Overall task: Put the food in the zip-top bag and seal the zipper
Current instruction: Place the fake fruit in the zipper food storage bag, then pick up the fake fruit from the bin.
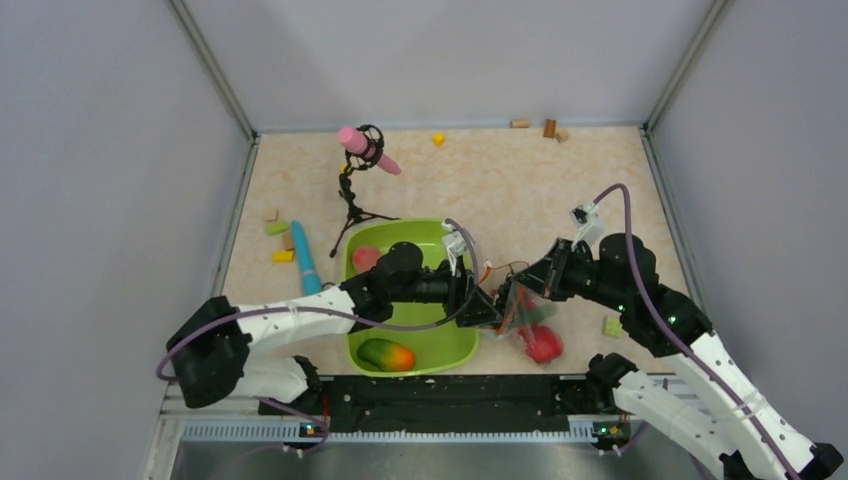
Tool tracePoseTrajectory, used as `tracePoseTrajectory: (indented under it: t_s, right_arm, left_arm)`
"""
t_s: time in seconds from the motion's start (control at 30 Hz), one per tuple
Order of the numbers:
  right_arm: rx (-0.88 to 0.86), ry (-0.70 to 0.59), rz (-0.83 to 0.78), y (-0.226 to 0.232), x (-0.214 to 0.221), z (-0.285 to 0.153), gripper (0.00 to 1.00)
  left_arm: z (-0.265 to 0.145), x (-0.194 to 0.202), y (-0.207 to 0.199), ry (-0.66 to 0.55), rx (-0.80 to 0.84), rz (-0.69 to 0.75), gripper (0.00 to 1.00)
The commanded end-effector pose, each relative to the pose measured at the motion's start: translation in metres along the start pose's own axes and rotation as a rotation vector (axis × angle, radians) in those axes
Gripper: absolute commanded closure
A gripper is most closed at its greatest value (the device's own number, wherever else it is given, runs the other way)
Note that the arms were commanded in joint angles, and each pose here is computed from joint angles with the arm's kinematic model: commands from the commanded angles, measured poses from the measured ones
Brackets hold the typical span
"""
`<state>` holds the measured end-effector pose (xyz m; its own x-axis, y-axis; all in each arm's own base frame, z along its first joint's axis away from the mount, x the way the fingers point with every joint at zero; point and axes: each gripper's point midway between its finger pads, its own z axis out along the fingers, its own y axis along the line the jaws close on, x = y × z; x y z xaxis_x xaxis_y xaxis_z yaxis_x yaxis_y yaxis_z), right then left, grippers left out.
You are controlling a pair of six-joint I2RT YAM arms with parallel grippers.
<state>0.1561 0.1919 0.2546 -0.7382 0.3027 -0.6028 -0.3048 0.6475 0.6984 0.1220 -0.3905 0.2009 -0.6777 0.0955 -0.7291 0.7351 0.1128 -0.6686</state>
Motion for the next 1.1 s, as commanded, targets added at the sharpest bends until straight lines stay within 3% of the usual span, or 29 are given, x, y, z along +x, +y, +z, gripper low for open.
tracePoseTrajectory:
  t_s: [0.0, 0.13, 0.4, 0.43, 0.47, 0.53, 0.77, 1.07]
  right_arm:
    - [-0.035, -0.067, -0.048, 0.010, -0.015, 0.000, 1.00]
    - [-0.007, -0.061, -0.073, 0.001, -0.013, 0.005, 1.00]
    - [0.058, -0.106, -0.191, -0.019, -0.017, 0.006, 1.00]
    - [0.069, -0.123, -0.205, -0.022, -0.019, 0.005, 1.00]
    - [0.079, -0.142, -0.223, -0.025, -0.022, 0.004, 1.00]
    - [0.089, -0.168, -0.250, -0.031, -0.023, 0.003, 1.00]
    - [0.034, -0.236, -0.303, -0.032, -0.022, 0.003, 1.00]
    - [0.047, -0.253, -0.327, -0.041, -0.023, 0.015, 1.00]
  left_arm:
    - [-0.025, -0.018, 0.004, -0.055, -0.167, 0.100, 0.30]
    - [-0.050, -0.022, 0.012, -0.116, -0.286, 0.080, 0.24]
    - [-0.120, -0.002, 0.078, -0.145, -0.830, -0.135, 0.21]
    - [-0.130, 0.002, 0.081, -0.143, -0.874, -0.154, 0.18]
    - [-0.139, 0.005, 0.084, -0.151, -0.912, -0.171, 0.08]
    - [-0.152, 0.012, 0.083, -0.153, -0.946, -0.198, 0.02]
    - [-0.199, 0.040, 0.084, -0.132, -1.121, -0.327, 0.02]
    - [-0.190, 0.064, 0.070, -0.079, -1.104, -0.563, 0.02]
